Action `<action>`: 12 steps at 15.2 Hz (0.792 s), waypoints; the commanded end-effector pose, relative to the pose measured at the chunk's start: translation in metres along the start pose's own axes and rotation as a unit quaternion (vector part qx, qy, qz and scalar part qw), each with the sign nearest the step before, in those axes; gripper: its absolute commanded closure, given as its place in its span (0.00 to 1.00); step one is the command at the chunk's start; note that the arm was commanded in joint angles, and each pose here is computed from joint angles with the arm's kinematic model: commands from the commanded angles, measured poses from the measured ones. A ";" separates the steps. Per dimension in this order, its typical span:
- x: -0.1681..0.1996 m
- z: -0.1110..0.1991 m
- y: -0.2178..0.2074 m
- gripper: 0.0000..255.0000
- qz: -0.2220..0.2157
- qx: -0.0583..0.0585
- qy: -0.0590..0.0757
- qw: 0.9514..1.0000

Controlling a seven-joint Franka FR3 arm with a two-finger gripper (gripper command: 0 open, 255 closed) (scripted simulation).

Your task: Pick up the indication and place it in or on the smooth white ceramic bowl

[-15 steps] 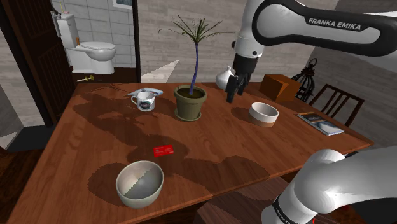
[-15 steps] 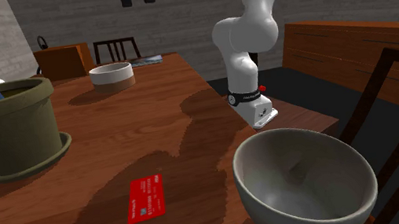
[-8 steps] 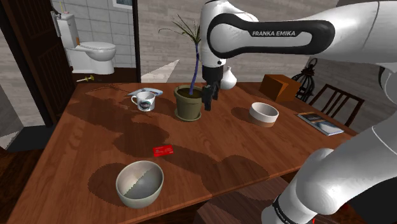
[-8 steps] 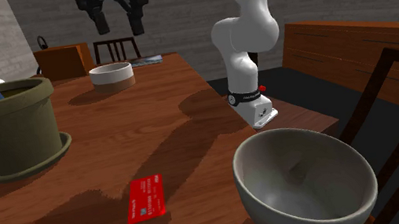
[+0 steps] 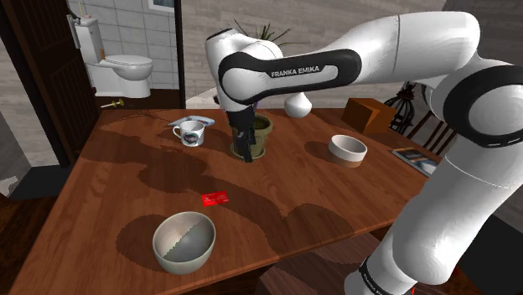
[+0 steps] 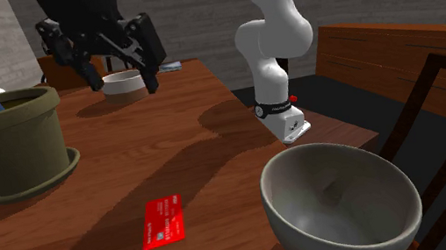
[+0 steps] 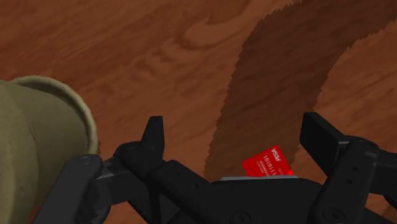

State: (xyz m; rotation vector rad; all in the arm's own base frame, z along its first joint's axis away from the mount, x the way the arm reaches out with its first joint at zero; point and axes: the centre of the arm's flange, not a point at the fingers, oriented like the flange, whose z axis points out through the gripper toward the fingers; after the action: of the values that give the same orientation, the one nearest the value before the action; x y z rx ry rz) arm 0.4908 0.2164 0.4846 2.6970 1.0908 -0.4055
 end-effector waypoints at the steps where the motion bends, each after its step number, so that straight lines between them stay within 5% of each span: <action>1: 0.029 0.013 -0.013 0.00 -0.038 -0.011 -0.019 0.999; 5: 0.080 0.041 -0.042 0.00 -0.110 -0.032 -0.056 0.992; 11: 0.144 0.091 -0.096 0.00 -0.217 -0.063 -0.111 0.968; 12: 0.143 0.096 -0.095 0.00 -0.217 -0.063 -0.111 0.968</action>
State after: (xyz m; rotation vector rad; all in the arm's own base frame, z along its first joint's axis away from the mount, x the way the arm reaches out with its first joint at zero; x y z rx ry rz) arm 0.5087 0.3432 0.3485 2.2480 1.5544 -0.6540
